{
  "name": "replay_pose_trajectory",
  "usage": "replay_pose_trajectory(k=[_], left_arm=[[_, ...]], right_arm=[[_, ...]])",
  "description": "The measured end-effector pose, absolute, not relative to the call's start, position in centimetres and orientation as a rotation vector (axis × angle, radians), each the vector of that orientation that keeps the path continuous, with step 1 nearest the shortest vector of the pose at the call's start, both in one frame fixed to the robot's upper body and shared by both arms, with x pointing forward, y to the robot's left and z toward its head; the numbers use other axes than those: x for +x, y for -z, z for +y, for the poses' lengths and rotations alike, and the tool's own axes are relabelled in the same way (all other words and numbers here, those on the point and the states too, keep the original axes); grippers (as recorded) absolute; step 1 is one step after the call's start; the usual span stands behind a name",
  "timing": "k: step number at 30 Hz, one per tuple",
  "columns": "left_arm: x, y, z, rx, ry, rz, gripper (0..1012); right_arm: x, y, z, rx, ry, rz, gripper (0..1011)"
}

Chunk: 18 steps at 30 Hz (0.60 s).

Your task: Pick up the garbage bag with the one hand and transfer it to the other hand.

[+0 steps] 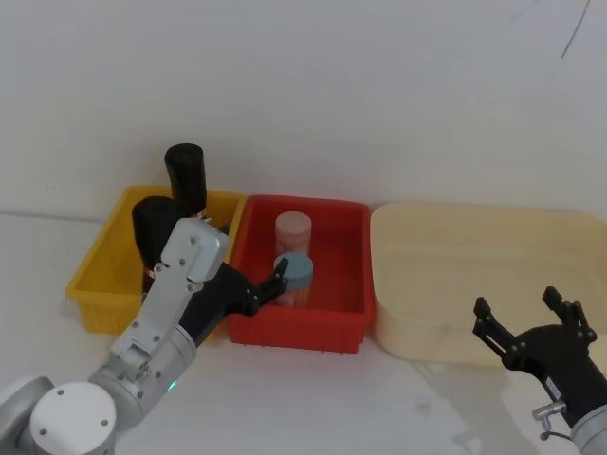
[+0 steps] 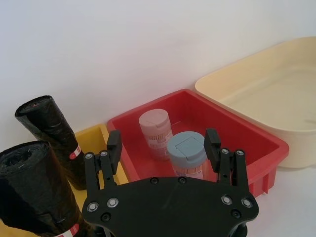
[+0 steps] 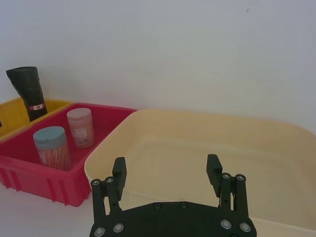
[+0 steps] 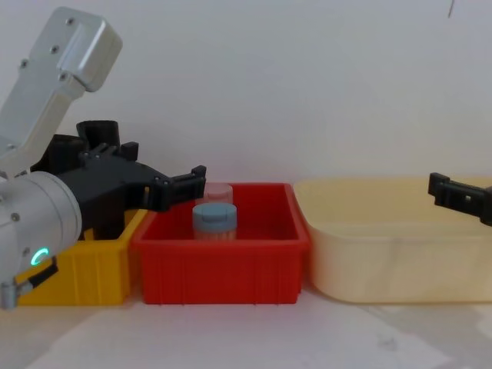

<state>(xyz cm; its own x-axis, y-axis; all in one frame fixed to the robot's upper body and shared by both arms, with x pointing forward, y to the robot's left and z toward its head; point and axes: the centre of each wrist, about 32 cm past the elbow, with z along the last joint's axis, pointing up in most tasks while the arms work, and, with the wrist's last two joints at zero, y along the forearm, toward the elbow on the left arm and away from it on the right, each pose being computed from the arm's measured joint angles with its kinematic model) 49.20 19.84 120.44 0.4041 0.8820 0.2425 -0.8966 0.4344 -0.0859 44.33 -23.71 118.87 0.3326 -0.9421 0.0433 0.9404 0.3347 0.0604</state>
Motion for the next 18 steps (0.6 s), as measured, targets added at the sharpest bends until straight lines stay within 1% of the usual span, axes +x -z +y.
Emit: replay_pose_trajectory(k=[18], left_arm=[[49.20, -120.44, 19.84, 0.061, -1.124, -0.268, 1001]], right_arm=[[44.33, -118.87, -23.71, 0.026, 1.229, -0.075, 1001]])
